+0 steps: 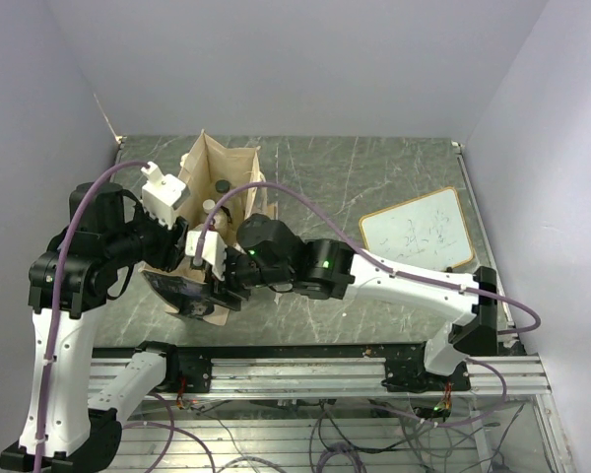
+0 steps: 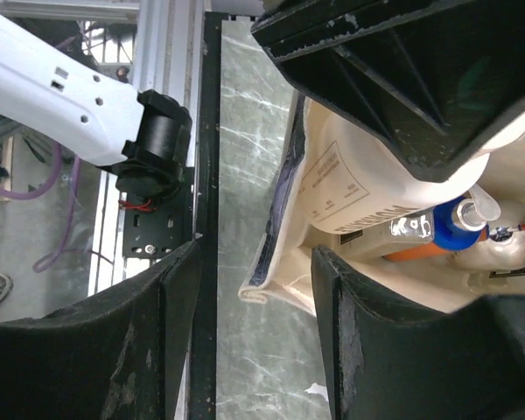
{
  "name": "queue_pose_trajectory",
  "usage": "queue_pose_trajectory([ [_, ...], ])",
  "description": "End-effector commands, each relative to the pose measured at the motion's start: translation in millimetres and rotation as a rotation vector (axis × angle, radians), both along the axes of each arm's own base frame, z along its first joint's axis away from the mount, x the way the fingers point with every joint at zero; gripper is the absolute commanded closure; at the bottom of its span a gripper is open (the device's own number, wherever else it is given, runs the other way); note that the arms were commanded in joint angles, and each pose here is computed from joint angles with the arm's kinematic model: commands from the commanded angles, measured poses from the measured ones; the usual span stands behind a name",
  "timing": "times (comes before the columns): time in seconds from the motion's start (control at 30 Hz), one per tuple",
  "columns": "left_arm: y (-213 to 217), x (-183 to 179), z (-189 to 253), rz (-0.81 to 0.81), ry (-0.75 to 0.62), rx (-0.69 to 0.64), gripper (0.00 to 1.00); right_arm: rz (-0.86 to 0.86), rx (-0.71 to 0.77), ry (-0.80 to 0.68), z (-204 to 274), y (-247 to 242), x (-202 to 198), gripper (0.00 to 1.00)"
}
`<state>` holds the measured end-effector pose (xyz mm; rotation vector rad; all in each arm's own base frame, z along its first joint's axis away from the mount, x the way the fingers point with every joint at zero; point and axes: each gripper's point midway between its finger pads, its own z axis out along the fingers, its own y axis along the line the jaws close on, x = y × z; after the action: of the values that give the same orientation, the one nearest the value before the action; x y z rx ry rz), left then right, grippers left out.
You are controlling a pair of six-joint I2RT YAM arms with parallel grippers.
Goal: Place the personal care products into the canvas bag
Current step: Place the care product in the canvas bag.
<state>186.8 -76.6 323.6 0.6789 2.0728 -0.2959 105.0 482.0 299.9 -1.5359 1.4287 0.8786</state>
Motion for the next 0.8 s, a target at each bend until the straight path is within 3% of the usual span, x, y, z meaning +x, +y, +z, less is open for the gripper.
queue_pose_trajectory([
  [0.0, -1, 15, 29, 0.028, -0.130, -0.049, 0.93, -0.041, 0.024, -0.023, 8, 10, 6, 0.48],
  [0.47, 1, 18, 26, 0.057, -0.129, -0.052, 0.93, -0.065, -0.018, -0.017, -16, 21, 5, 0.57],
  [0.77, 1, 17, 14, 0.036, -0.108, -0.030, 0.93, -0.016, -0.010, -0.031, -13, 27, -2, 0.77],
])
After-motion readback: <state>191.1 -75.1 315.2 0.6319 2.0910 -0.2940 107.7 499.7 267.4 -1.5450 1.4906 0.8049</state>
